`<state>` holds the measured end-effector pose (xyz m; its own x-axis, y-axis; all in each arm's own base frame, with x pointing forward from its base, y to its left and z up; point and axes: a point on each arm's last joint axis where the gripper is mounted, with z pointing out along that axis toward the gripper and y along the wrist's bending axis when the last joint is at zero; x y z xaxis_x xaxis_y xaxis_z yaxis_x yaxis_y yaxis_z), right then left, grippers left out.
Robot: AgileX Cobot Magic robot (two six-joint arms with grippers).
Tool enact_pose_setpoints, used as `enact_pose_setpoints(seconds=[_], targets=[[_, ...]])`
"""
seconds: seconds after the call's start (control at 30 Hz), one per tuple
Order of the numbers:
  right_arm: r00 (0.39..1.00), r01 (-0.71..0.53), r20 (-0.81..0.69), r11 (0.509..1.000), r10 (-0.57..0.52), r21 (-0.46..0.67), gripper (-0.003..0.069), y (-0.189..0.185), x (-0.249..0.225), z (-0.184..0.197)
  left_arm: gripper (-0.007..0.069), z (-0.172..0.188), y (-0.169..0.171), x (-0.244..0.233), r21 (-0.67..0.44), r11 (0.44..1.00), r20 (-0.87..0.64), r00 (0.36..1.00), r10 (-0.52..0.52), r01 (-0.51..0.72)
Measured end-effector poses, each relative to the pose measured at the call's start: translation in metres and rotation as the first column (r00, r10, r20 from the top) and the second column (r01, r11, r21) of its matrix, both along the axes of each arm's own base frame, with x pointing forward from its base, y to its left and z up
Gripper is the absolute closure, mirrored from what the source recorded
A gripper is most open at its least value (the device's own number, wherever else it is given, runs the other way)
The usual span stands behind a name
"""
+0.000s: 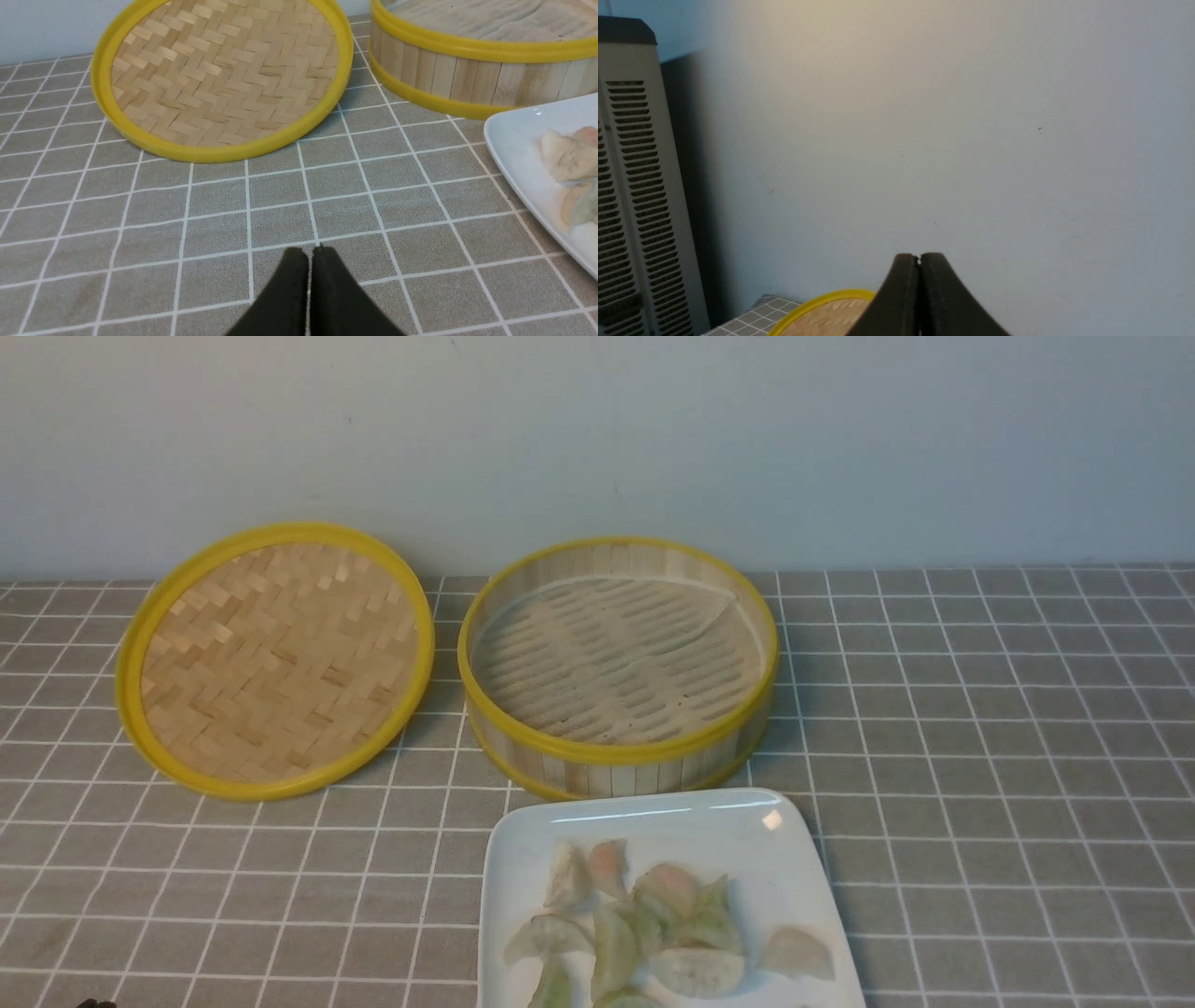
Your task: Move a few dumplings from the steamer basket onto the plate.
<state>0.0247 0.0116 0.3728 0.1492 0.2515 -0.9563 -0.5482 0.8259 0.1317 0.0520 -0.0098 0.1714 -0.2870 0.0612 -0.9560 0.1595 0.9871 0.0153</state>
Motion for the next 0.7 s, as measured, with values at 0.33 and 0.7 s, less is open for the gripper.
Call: enact_pose_setpoints(seconds=[0.33, 0.7], targets=[[1.0, -0.005, 0.011, 1.0, 0.005, 0.001, 0.0673, 0.0004, -0.0005, 0.0009, 0.063, 0.0, 0.0, 0.0, 0.0, 1.0, 0.0, 1.0, 0.0, 0.0], [0.999, -0.034, 0.014, 0.999, 0.035, -0.037, 0.0673, 0.0034, -0.002, -0.0006, 0.063, 0.0, 0.0, 0.0, 0.0, 1.0, 0.0, 1.0, 0.0, 0.0]])
